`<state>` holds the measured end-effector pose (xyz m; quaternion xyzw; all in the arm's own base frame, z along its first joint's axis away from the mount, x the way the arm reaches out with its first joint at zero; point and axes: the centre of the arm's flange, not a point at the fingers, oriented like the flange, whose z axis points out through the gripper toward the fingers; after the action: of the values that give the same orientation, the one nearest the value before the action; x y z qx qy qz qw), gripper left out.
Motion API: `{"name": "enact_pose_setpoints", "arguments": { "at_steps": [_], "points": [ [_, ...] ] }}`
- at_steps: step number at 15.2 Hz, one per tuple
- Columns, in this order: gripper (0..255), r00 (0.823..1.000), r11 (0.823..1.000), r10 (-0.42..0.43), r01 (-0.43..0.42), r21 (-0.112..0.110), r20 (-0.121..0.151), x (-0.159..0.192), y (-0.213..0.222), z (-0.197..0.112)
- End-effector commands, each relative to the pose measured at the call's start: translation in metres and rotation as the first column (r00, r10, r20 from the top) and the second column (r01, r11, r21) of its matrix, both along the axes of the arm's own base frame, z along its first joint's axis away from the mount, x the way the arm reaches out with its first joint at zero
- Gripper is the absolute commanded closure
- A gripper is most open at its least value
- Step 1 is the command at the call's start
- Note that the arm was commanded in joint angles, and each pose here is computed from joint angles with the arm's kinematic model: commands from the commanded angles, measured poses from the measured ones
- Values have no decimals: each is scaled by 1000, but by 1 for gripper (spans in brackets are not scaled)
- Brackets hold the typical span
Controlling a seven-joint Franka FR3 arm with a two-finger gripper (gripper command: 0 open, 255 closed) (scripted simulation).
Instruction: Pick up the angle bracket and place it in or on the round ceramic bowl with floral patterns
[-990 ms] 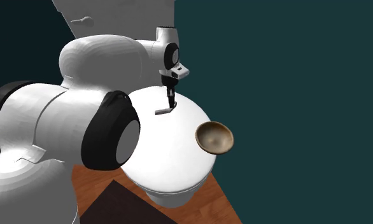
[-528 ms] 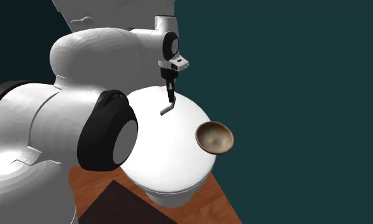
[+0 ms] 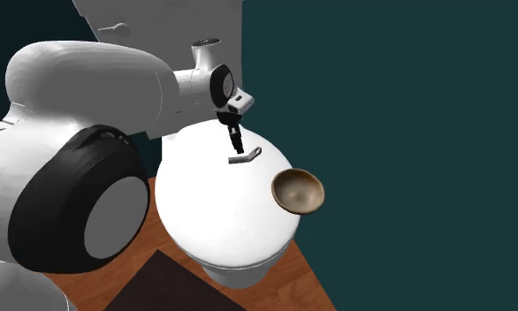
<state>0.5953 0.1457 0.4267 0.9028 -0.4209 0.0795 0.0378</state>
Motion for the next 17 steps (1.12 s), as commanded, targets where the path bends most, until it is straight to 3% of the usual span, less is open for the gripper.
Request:
{"name": "enact_pose_setpoints", "arguments": {
  "at_steps": [1, 8, 16, 17],
  "points": [
    [0, 995, 999, 43, -40, -26, 92, -22, 3, -16],
    [0, 995, 999, 43, -40, -26, 92, -14, -3, -55],
    [0, 995, 999, 43, -40, -26, 92, -14, -3, -55],
    [255, 995, 999, 43, -40, -26, 92, -14, -3, -55]
  ]
}}
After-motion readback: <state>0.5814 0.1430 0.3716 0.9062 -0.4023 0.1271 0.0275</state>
